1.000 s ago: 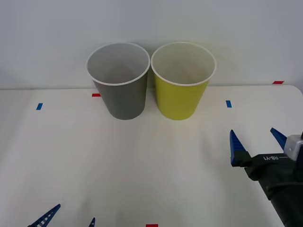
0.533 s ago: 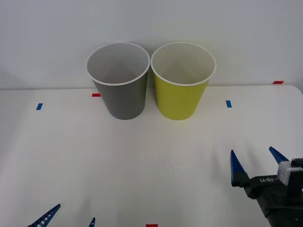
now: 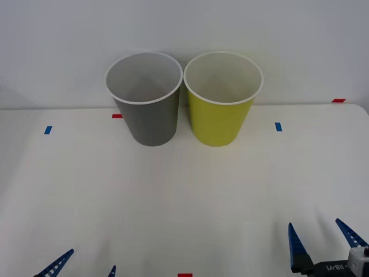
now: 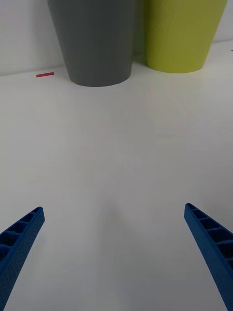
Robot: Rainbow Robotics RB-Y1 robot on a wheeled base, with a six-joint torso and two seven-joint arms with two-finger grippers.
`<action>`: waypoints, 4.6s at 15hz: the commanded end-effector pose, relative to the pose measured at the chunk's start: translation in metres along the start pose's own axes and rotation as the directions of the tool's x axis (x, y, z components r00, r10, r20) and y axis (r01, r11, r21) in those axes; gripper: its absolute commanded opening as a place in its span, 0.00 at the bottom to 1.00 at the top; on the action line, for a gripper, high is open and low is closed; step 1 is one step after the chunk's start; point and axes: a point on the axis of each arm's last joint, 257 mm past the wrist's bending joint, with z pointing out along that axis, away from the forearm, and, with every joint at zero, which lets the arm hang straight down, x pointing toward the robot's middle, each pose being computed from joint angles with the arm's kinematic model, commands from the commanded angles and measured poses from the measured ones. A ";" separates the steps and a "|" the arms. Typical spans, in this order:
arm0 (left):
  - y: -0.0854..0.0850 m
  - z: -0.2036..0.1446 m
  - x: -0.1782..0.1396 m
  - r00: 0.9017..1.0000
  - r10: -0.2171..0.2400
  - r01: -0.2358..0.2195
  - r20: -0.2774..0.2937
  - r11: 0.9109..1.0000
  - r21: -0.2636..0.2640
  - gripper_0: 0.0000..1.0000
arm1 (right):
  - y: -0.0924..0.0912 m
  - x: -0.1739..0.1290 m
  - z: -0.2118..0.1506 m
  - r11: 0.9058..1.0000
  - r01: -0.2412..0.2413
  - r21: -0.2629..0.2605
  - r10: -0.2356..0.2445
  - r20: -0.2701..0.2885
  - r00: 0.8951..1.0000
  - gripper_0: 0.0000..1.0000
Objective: Put cans in the gray bin and PET bottles in the light green bin.
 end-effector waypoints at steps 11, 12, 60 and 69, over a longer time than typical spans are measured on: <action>0.000 0.000 0.000 1.000 0.000 0.000 0.000 1.000 0.000 1.00 | 0.014 0.045 -0.065 0.999 -0.033 0.007 0.034 -0.082 0.996 1.00; 0.000 0.000 0.000 1.000 0.000 0.000 0.000 1.000 0.000 1.00 | 0.015 0.047 -0.067 0.999 -0.034 0.006 0.034 -0.082 0.996 1.00; 0.000 0.000 0.000 1.000 0.000 0.000 0.000 1.000 0.000 1.00 | 0.019 0.048 -0.068 0.999 -0.045 0.002 0.045 -0.085 0.995 1.00; 0.000 0.000 0.000 1.000 0.000 0.000 0.000 1.000 0.000 1.00 | 0.019 0.048 -0.068 0.999 -0.045 0.002 0.045 -0.085 0.995 1.00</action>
